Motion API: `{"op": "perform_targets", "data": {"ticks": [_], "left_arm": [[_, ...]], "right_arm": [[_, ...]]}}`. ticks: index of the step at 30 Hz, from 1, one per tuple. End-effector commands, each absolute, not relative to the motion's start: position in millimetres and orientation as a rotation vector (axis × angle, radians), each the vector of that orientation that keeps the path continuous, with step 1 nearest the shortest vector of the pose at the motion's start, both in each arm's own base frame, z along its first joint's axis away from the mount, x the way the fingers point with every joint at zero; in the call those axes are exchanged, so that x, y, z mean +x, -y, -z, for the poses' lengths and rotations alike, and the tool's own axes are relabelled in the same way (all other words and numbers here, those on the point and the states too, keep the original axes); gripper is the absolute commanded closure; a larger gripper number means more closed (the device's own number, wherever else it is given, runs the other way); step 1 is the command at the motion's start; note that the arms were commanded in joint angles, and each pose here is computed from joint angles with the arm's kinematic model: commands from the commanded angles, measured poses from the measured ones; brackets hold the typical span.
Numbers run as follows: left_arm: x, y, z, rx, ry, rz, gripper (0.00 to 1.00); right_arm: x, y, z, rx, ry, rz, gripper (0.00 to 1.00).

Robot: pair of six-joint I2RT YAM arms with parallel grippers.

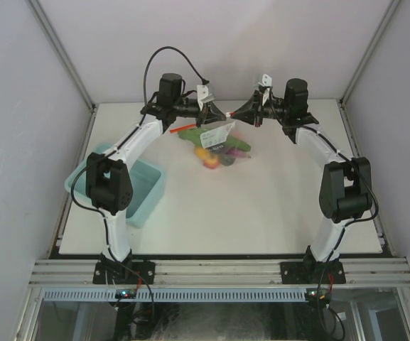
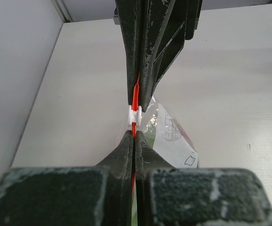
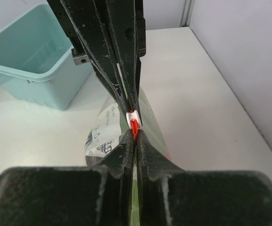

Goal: Open the zip-top bag and remove the fake food
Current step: Unzip the zipper food storage bag at the center of the board.

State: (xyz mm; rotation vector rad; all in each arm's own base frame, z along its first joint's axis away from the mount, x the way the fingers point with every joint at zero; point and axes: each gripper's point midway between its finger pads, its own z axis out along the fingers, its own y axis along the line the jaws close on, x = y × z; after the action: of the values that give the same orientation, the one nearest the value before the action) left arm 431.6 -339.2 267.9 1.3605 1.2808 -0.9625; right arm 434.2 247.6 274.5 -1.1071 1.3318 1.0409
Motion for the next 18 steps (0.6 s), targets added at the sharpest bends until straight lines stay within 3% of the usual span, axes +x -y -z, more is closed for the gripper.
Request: {"op": "perform_targets", "data": {"ticks": [1,3,8,11,14,18], "left_arm": [[430,341,-304,1.367,-1.171,0.933,1.00],[431,342,-303,1.364,-1.175,0.929,0.96],[429,338,-308,1.335,-1.148,0.940,0.67],[420,337,-318,1.305,-1.089,0.977,0.58],[417,340,-325,1.281,-1.043,1.008,0.58],[418,343,-326,1.276,-1.046,1.038,0.64]], "right_arm": [[424,-246,-303,-1.143,-1.235,-1.001,1.00],[424,-245,-303,-1.142,-1.233,-0.994,1.00],[426,-244,-302,-1.135,-1.239,-0.990,1.00],[426,-244,-303,-1.137,-1.237,-0.992,1.00],[425,-244,-303,-1.138,-1.236,-0.995,1.00],[425,-245,-303,-1.140,-1.234,-0.996,1.00]]}}
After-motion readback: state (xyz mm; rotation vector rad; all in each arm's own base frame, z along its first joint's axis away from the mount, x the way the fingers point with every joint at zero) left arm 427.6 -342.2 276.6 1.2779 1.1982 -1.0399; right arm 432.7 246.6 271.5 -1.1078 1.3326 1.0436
